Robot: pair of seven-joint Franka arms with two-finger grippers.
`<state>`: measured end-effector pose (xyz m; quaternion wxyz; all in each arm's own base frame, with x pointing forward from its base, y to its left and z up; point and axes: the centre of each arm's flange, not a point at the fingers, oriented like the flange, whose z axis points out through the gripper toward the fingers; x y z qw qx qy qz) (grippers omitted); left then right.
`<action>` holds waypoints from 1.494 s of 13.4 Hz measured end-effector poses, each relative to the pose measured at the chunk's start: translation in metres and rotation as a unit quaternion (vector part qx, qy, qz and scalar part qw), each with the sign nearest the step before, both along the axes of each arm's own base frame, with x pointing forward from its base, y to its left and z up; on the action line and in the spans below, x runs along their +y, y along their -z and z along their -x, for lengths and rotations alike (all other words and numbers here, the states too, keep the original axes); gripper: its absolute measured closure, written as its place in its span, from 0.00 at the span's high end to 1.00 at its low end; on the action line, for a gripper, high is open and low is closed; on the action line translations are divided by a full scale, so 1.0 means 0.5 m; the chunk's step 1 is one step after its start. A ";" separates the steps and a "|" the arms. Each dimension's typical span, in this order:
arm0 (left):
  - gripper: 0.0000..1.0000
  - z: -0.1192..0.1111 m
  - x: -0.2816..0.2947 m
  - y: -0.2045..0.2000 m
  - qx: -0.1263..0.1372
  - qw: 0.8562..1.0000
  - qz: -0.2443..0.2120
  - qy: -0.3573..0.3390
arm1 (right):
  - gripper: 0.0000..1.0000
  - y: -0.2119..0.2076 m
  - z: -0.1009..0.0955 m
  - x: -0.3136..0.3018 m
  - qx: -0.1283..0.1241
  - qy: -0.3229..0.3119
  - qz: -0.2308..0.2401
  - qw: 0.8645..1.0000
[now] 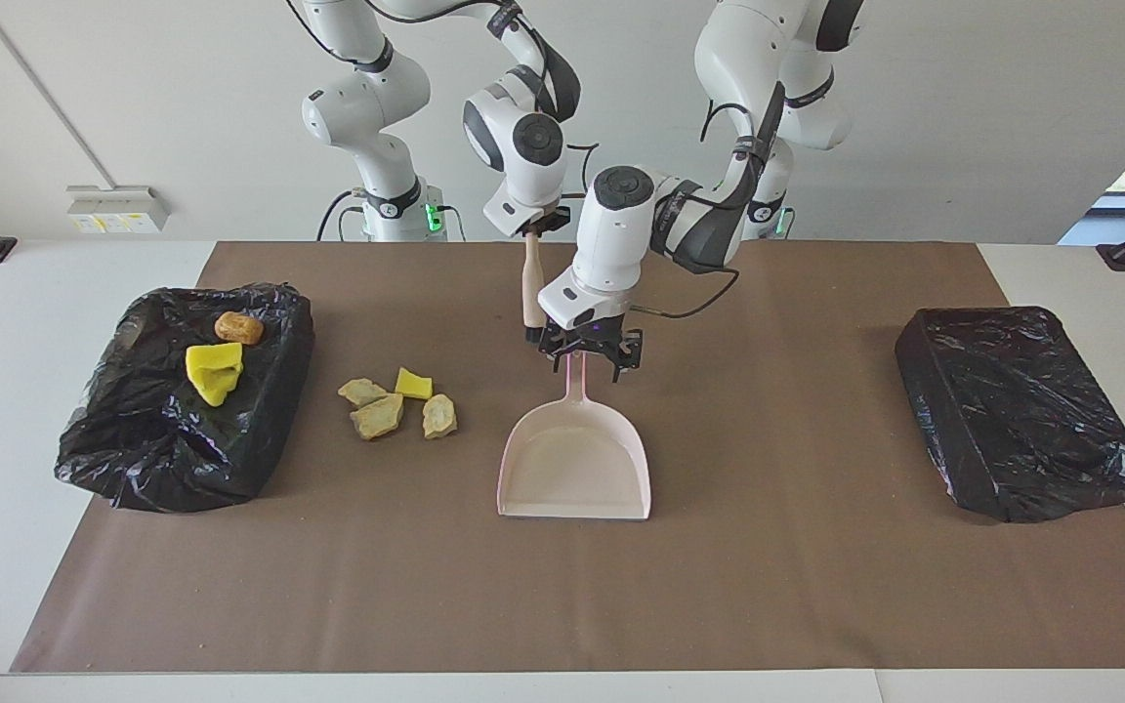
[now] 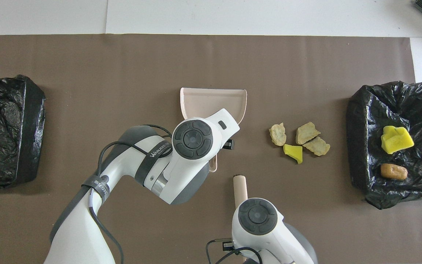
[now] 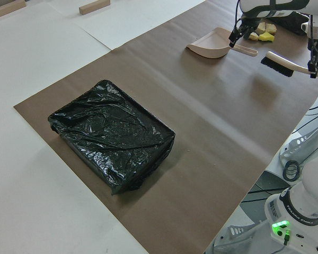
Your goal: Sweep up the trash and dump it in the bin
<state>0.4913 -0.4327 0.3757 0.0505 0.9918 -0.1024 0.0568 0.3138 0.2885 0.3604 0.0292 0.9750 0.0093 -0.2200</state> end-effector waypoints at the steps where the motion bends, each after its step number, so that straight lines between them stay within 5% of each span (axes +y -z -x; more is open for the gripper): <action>1: 1.00 0.005 -0.004 0.012 0.003 1.000 -0.002 0.000 | 0.26 -0.012 -0.028 -0.044 -0.001 -0.003 -0.002 1.000; 4: 0.97 0.011 -0.012 0.046 0.008 1.000 -0.009 0.002 | 0.26 -0.040 -0.103 -0.161 -0.020 -0.018 -0.001 1.000; 10: 0.32 0.006 -0.009 0.051 -0.009 0.999 -0.027 0.017 | 0.26 -0.069 -0.220 -0.270 -0.065 -0.070 0.055 0.994; 13: 0.32 -0.002 0.000 0.045 -0.015 0.999 -0.034 0.039 | 0.26 -0.070 -0.302 -0.361 -0.071 -0.074 0.082 0.991; 16: 0.32 -0.015 0.035 0.023 -0.010 0.991 -0.059 0.121 | 0.26 -0.036 -0.330 -0.429 -0.057 -0.075 0.120 0.988; 20: 0.32 -0.046 0.123 -0.014 0.012 0.945 -0.094 0.314 | 0.26 0.015 -0.355 -0.497 -0.051 -0.053 0.122 0.990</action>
